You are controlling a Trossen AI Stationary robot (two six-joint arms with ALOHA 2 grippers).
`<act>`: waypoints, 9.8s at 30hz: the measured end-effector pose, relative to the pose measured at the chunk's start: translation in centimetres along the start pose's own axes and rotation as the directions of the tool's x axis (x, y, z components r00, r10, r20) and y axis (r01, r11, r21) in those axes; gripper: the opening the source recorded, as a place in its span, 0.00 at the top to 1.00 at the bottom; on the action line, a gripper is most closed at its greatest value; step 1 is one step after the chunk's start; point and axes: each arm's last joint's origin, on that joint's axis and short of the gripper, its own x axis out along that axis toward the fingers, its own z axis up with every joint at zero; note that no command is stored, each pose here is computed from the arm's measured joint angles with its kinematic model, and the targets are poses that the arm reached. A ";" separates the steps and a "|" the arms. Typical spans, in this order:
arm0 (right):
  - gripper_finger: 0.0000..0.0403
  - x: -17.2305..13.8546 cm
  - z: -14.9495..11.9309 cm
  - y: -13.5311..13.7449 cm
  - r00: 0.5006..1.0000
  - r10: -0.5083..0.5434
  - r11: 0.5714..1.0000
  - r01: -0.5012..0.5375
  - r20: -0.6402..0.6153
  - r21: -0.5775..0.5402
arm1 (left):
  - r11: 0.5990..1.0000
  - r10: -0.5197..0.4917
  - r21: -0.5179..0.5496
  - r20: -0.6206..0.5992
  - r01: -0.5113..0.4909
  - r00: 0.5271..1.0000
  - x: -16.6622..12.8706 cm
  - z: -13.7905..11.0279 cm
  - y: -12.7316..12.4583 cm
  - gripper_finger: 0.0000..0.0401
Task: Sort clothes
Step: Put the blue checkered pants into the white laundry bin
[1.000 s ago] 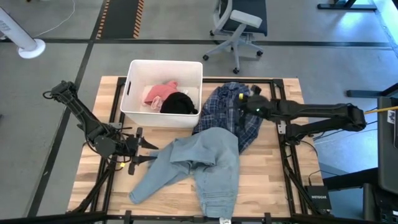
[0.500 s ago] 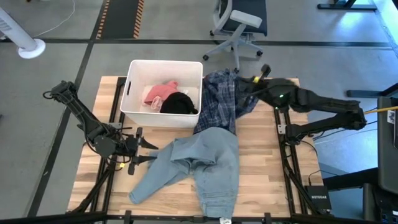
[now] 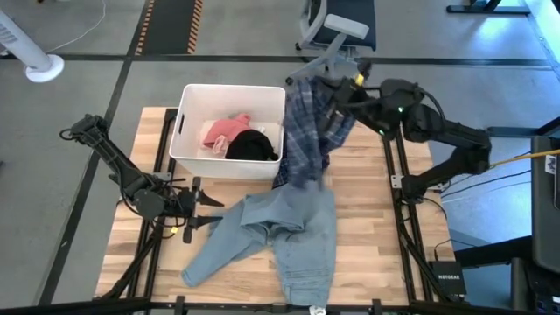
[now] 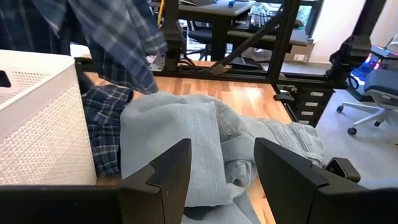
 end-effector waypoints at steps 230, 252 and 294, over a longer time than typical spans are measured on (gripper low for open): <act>0.45 5.9 -33.3 10.4 0.892 0.291 0.931 -0.348 -0.347 -0.114 | 0.988 0.149 0.043 0.007 -0.149 0.989 1.4 0.4 2.2 0.57; 0.95 11.3 -31.9 11.0 0.898 0.333 0.909 -0.386 -0.286 -0.154 | 0.985 0.173 -0.003 0.001 -0.173 0.985 1.6 0.4 2.6 0.57; 0.81 24.8 -19.4 11.7 0.886 0.426 0.894 -0.443 -0.181 -0.067 | 0.967 0.249 0.059 -0.030 -0.247 0.968 2.1 0.0 3.4 0.57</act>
